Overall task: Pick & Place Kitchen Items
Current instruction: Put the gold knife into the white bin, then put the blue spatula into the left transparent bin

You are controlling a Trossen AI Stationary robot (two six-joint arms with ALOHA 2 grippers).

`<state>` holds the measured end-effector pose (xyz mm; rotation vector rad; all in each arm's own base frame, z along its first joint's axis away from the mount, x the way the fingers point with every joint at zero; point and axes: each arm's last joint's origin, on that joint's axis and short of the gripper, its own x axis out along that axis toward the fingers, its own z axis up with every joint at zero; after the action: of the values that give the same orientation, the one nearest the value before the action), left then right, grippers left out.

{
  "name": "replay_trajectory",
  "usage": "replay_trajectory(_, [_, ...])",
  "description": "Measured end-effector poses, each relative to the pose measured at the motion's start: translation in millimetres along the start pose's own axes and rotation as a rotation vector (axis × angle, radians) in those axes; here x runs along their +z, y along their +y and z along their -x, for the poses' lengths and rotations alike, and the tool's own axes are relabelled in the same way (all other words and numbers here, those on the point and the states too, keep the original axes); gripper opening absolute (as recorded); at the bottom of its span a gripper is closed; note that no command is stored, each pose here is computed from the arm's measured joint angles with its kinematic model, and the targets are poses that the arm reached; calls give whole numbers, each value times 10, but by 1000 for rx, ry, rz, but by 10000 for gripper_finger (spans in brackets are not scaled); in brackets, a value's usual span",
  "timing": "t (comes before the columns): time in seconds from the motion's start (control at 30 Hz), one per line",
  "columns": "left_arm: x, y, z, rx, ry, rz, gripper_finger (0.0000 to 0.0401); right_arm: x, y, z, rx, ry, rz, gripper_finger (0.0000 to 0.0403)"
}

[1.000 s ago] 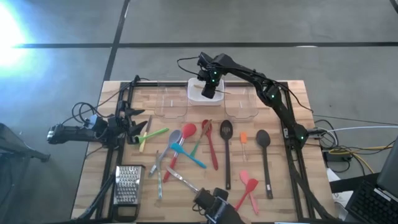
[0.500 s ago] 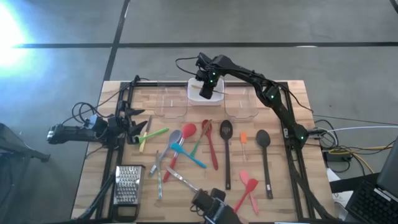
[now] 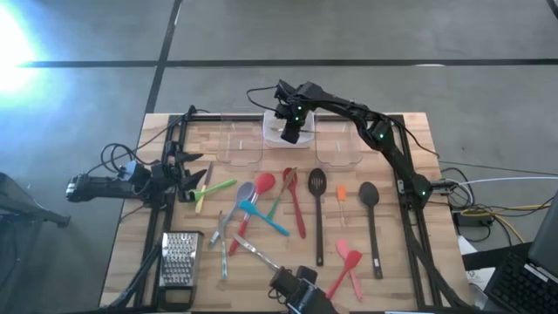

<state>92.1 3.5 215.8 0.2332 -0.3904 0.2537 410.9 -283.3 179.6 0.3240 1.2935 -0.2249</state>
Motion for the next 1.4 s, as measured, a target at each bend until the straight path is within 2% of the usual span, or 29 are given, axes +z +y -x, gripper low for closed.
replay_trajectory(0.3, [-1,0,0,0,0,-1,229,-17,-12,-81,-7,1,-6,108])
replay_trajectory(0.53, [-2,0,0,0,1,-1,229,53,32,105,-14,-30,8,164])
replay_trajectory(0.7, [-2,-1,0,0,1,-6,229,66,101,325,-11,-26,13,185])
replay_trajectory(0.83, [-2,0,0,0,1,-18,229,18,179,542,-9,-20,17,184])
replay_trajectory(1.07, [-2,-1,0,0,1,-18,229,-60,430,1150,-19,-101,58,158])
replay_trajectory(1.27, [-5,-1,0,-1,4,-14,229,-179,811,1671,-16,-187,125,133])
replay_trajectory(1.4, [-25,-7,0,-7,24,-14,229,-305,1118,1884,5,-185,183,121])
